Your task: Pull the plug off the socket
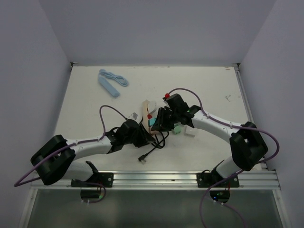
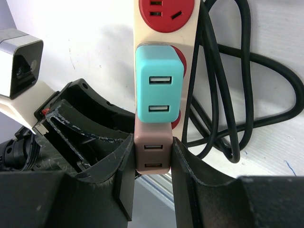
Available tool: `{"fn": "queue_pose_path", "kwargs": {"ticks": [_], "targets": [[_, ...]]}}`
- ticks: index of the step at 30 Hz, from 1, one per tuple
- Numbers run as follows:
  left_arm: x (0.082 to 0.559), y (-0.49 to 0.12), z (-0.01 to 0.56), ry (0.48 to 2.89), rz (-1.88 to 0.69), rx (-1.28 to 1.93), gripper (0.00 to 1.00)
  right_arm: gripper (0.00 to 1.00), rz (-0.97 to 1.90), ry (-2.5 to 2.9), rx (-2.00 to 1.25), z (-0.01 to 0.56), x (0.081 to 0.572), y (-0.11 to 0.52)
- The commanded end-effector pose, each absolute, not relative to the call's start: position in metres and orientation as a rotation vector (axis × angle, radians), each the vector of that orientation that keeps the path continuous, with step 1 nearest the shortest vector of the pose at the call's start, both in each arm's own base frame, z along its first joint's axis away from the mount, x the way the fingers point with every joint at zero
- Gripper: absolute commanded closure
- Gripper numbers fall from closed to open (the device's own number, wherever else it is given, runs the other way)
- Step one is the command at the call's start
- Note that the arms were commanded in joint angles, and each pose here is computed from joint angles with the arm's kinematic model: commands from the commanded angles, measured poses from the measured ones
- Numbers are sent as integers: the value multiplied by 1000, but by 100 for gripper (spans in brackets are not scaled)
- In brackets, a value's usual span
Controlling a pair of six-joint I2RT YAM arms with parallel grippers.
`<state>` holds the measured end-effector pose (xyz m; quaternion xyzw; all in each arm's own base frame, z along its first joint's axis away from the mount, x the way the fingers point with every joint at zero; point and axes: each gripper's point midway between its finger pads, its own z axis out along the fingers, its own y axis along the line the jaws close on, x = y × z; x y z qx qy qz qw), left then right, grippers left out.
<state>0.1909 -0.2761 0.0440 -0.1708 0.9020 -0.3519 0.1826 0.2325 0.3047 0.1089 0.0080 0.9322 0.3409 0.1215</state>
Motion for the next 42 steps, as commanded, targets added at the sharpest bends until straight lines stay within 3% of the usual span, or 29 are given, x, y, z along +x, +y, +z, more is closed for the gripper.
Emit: {"fn": "queue_pose_path", "kwargs": {"ticks": [1,11,17,25,31,38,42], "targets": [[139,-149,-52,2788,-144,-677,100,100,1050,2598,-7,159,240,283],[186,-143,0,2675,69,-491,100,100,1108,2534,0,137,248,290],[180,-132,-6,2718,169,-409,100,100,1193,2468,12,131,249,297],[178,-143,-8,2727,61,-384,100,100,1233,2397,-20,145,248,295],[192,-163,8,2652,-140,-343,100,100,1026,2246,47,178,287,242],[198,-187,24,2578,-435,-301,100,100,756,2187,525,160,335,122],[195,-196,22,2590,-502,-271,100,100,752,2177,644,139,346,97]]}}
